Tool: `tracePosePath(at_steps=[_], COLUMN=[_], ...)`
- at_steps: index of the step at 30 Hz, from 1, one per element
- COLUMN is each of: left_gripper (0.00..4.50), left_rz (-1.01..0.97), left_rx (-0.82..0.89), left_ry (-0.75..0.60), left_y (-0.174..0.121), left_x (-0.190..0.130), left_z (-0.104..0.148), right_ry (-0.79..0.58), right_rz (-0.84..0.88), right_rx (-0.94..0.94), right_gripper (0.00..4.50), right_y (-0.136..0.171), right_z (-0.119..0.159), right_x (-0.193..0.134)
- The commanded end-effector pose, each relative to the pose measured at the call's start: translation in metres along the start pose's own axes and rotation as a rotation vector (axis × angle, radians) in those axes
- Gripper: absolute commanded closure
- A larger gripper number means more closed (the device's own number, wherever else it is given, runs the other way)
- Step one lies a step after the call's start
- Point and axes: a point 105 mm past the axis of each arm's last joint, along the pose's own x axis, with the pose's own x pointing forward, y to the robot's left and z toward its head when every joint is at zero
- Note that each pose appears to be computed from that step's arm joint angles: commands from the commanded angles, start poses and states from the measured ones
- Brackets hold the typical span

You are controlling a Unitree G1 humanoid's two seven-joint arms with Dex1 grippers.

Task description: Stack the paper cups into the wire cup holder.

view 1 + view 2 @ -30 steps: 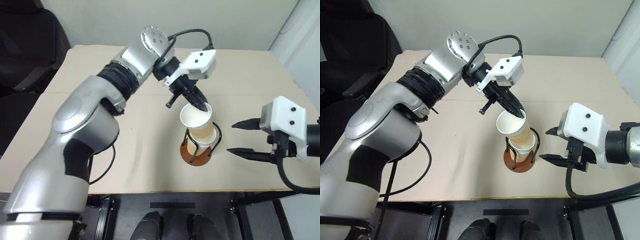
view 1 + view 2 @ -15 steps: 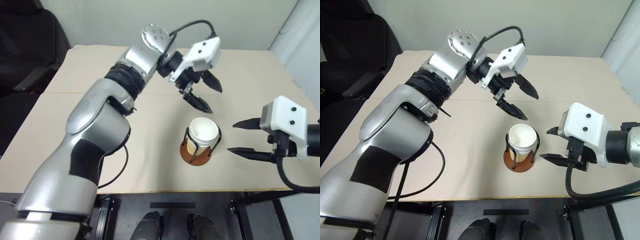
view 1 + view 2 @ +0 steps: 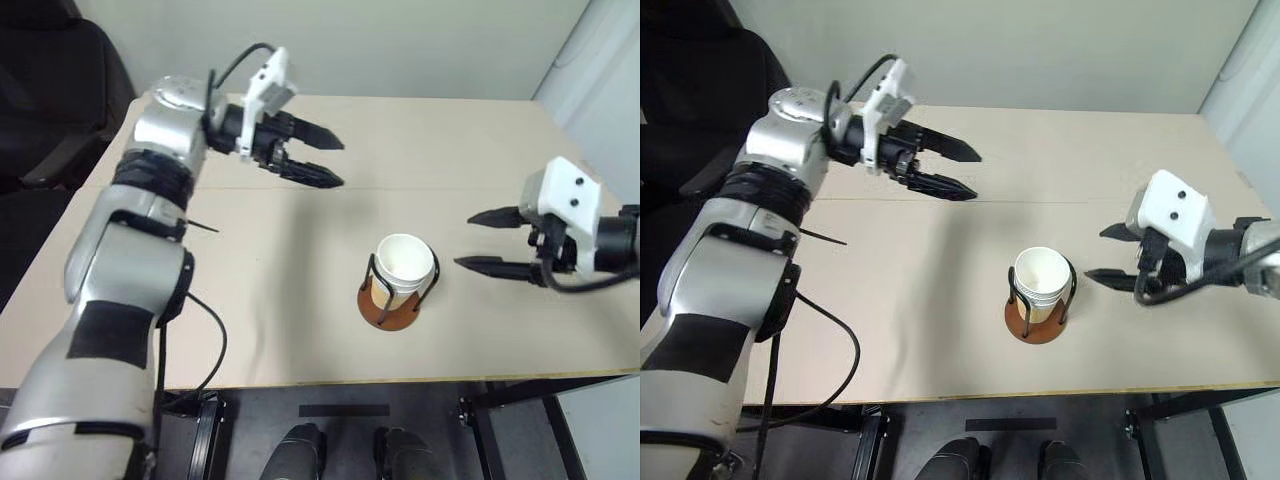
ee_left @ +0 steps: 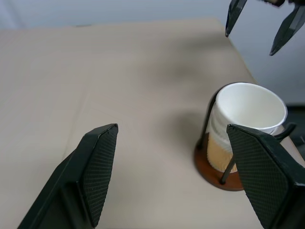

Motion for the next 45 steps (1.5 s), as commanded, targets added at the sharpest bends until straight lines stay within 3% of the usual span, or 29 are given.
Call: tracePosePath(at_steps=[1,4,11,17,25,36,45], left_gripper=[0.60,0.60,0.60,0.60,0.60,0.60,0.60], left_rz=[0.173,0.386,0.924,1.242,1.476,1.752,1.814], left_rx=[-0.016,-0.080,-0.214,-0.332,-0.460,-0.491,-0.423], left_ry=[-0.069,-0.100,-0.120,-0.056,0.032,0.083,0.092], left_y=[0.014,0.028,0.049,0.040,0.007,-0.022,-0.025], left_x=[-0.023,-0.052,-0.128,-0.174,-0.199,-0.238,-0.270], left_z=[0.003,-0.020,-0.082,-0.141,-0.213,-0.243,-0.225], right_ry=[-0.077,-0.083,0.045,0.128,0.238,0.276,0.253], right_rz=[-0.134,-0.253,-0.591,-0.831,-1.012,-1.230,-1.139], right_rx=[0.047,0.120,0.277,0.412,0.554,0.644,0.603], right_gripper=[1.42,1.42,1.42,1.42,1.42,1.42,1.42], right_y=[-0.032,-0.059,-0.108,-0.120,-0.107,-0.101,-0.100], right_z=[0.004,-0.014,-0.098,-0.158,-0.214,-0.236,-0.214], right_x=[-0.002,-0.002,-0.015,-0.020,-0.029,-0.043,-0.010])
